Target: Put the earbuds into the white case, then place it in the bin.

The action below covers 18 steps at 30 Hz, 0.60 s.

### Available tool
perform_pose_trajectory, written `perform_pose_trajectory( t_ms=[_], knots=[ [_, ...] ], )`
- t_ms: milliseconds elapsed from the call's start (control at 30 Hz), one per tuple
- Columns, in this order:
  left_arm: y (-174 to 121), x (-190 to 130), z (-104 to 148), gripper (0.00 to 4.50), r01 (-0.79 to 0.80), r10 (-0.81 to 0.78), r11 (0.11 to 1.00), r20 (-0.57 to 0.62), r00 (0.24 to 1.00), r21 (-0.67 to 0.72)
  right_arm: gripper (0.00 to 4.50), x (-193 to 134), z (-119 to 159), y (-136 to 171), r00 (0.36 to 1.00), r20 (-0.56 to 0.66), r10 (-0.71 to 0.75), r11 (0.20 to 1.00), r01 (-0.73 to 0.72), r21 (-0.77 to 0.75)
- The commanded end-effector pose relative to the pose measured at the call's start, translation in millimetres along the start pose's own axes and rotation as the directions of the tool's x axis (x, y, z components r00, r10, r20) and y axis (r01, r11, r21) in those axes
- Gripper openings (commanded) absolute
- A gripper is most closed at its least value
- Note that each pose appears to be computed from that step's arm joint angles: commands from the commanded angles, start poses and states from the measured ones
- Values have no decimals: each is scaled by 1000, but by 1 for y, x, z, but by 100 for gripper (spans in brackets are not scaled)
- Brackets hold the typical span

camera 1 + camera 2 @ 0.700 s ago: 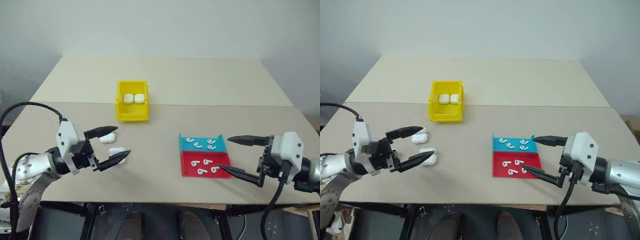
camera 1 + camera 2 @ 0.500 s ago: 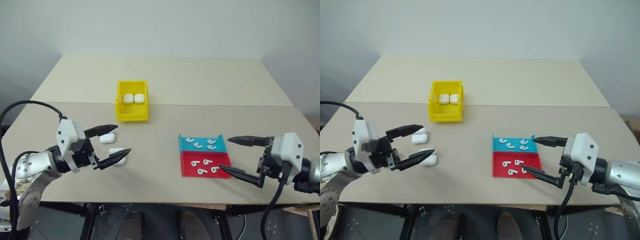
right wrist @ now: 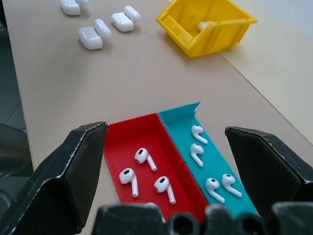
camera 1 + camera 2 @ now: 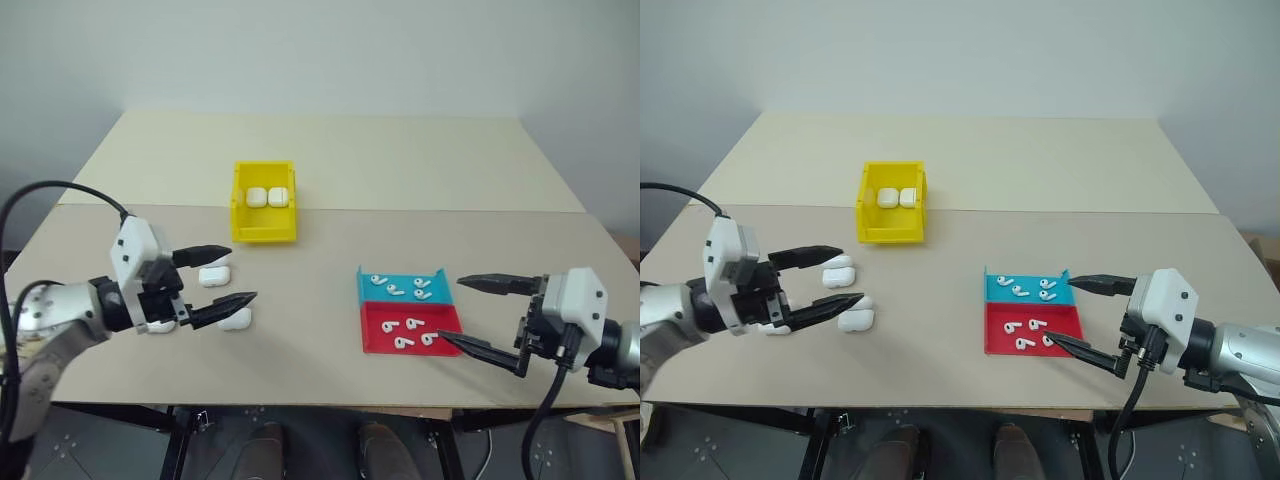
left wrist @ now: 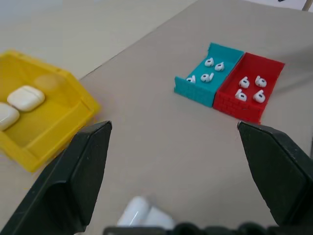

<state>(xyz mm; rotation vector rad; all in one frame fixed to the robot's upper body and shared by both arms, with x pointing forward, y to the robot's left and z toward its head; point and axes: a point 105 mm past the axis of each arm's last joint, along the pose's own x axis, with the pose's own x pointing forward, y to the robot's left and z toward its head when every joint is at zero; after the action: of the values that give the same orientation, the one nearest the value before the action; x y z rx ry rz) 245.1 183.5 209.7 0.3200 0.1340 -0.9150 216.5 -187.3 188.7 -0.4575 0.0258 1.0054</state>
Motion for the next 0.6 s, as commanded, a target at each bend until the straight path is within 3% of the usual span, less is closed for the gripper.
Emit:
perform_pose_trajectory(
  t_ms=[33, 167, 300, 400, 600],
  knots=[
    [-2, -8, 2, 448, -88, 100, 987, -77, 992, 136, 450, -5, 8, -1, 999, 21, -28, 999, 29, -35],
    [-2, -19, -20, 448, -77, 89, 996, -337, 937, 50, 450, -6, 7, 2, 999, 19, -29, 999, 30, -27],
    [24, -39, -37, 448, -296, 175, 949, -595, 785, -111, 450, -6, 6, 2, 999, 22, -35, 999, 36, -23],
    [36, -47, -46, 448, -416, 193, 891, -678, 709, -181, 450, -6, 6, 3, 999, 24, -40, 999, 40, -20],
    [45, -57, -59, 448, -522, 185, 819, -751, 634, -239, 450, -6, 6, 2, 998, 27, -53, 998, 54, -13]
  ],
)
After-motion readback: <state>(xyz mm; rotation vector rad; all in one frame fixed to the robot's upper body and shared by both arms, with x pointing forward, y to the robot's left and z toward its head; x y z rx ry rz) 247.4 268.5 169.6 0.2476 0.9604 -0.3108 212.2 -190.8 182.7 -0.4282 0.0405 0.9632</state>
